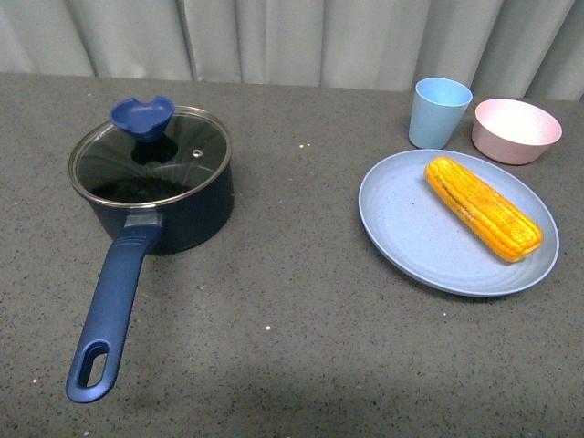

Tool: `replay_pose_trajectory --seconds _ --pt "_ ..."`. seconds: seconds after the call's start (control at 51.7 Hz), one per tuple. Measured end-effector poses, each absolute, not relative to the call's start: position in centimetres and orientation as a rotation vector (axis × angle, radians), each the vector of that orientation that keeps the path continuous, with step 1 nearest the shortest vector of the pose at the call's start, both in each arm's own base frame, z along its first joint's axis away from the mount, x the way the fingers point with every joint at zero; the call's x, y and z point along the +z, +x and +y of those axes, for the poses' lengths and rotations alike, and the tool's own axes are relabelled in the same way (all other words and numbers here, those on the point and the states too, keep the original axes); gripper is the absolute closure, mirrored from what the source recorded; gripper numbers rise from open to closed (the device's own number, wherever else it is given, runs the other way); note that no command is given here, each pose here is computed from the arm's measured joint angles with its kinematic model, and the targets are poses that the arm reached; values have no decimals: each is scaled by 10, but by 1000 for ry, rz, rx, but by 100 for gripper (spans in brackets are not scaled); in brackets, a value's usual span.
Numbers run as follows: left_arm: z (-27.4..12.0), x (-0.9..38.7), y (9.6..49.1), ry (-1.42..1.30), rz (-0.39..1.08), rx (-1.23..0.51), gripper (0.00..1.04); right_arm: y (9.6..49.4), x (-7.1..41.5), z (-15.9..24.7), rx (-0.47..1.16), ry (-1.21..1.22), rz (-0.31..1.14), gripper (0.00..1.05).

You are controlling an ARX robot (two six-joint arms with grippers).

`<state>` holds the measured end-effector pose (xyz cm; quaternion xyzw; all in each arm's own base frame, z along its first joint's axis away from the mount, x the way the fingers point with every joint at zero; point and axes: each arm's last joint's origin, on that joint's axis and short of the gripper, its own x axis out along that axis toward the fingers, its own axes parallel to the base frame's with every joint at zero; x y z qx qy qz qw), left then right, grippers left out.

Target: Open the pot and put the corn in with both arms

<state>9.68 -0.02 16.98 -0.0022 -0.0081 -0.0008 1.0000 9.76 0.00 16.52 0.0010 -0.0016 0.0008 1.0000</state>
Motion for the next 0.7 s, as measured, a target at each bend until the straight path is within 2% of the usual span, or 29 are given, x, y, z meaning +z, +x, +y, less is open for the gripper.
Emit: replay_pose_trajectory --seconds 0.697 --pt "0 170 97 -4 -16 -1 6 98 165 0 1 2 -3 9"
